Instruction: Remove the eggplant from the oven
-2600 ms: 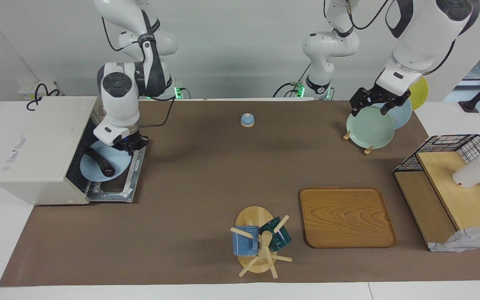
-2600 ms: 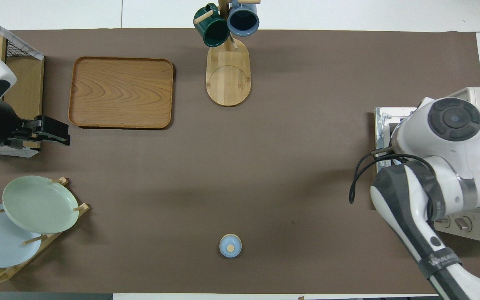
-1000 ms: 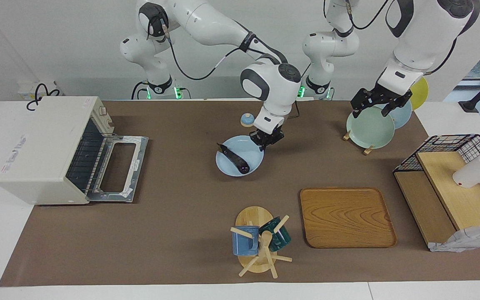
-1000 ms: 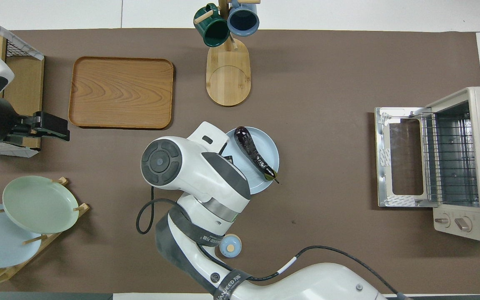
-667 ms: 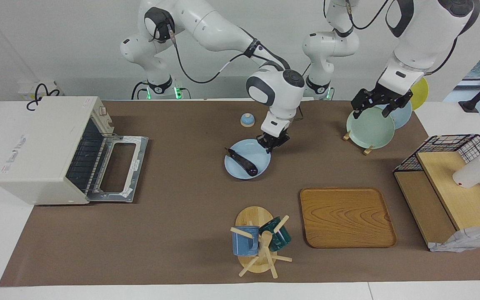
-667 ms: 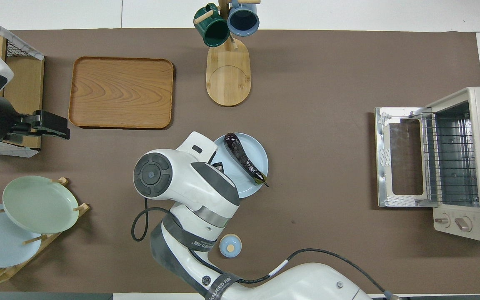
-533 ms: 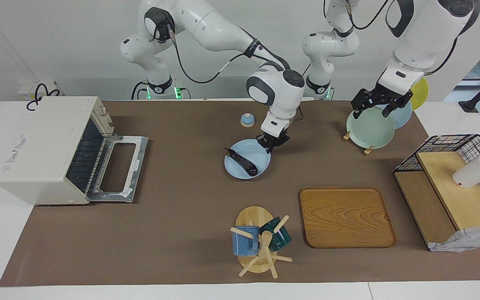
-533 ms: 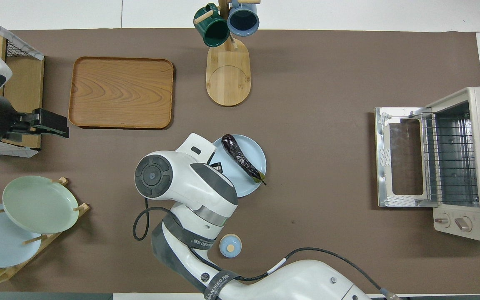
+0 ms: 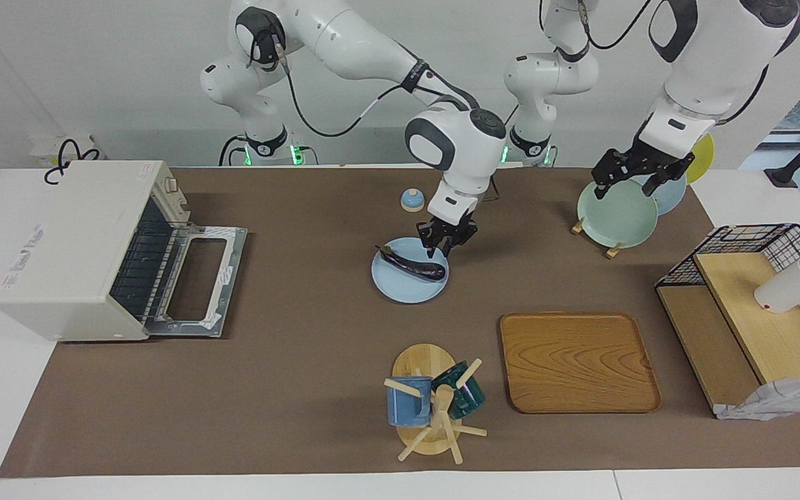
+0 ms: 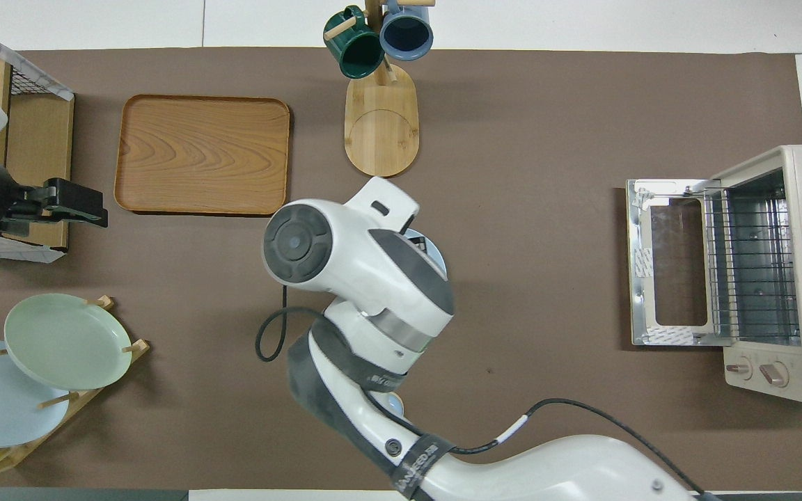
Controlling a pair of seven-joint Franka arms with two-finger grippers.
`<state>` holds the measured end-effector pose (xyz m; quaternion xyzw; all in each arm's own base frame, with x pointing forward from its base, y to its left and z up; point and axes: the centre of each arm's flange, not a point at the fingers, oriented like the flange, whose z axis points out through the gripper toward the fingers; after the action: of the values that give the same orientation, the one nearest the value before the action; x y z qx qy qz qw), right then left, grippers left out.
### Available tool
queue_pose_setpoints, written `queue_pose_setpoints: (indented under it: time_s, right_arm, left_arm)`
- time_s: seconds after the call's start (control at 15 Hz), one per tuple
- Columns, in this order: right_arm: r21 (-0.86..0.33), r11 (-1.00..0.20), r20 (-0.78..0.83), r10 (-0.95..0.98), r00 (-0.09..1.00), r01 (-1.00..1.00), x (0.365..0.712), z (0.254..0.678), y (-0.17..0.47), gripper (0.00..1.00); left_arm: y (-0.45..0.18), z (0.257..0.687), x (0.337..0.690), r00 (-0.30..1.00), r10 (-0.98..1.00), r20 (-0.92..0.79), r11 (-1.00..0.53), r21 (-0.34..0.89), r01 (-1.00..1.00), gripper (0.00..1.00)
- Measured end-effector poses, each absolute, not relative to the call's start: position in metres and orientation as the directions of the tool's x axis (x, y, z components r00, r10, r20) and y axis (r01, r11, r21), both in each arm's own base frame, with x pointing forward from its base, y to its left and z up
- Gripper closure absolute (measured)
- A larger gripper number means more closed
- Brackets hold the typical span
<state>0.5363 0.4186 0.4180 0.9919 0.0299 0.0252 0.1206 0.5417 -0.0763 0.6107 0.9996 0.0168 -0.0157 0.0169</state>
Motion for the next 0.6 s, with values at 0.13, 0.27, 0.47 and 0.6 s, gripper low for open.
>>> queue_pose_setpoints:
  time_s: [0.13, 0.27, 0.47, 0.6]
  right_arm:
    - [0.279, -0.96, -0.009, 0.027, 1.0, 0.028, 0.553, 0.427, 0.359, 0.96]
    - [0.308, -0.951, -0.068, -0.005, 0.998, 0.016, 0.562, 0.421, 0.292, 0.99]
    - [0.367, -0.929, -0.151, -0.01, 0.989, 0.047, 0.559, 0.399, 0.199, 0.99]
    - [0.414, -0.908, -0.152, 0.009, 0.988, 0.072, 0.546, 0.377, 0.173, 0.99]
  left_arm:
    - [-0.079, 0.611, 0.543, 0.996, 0.092, -0.023, -0.995, 0.043, 0.093, 0.0]
    - [-0.087, 0.608, 0.546, 0.984, 0.174, -0.022, -0.982, 0.064, 0.175, 0.0]
    - [-0.116, 0.597, 0.549, 0.961, 0.273, -0.029, -0.959, 0.069, 0.275, 0.0]
    - [-0.141, 0.583, 0.551, 0.939, 0.34, -0.048, -0.937, 0.061, 0.343, 0.0]
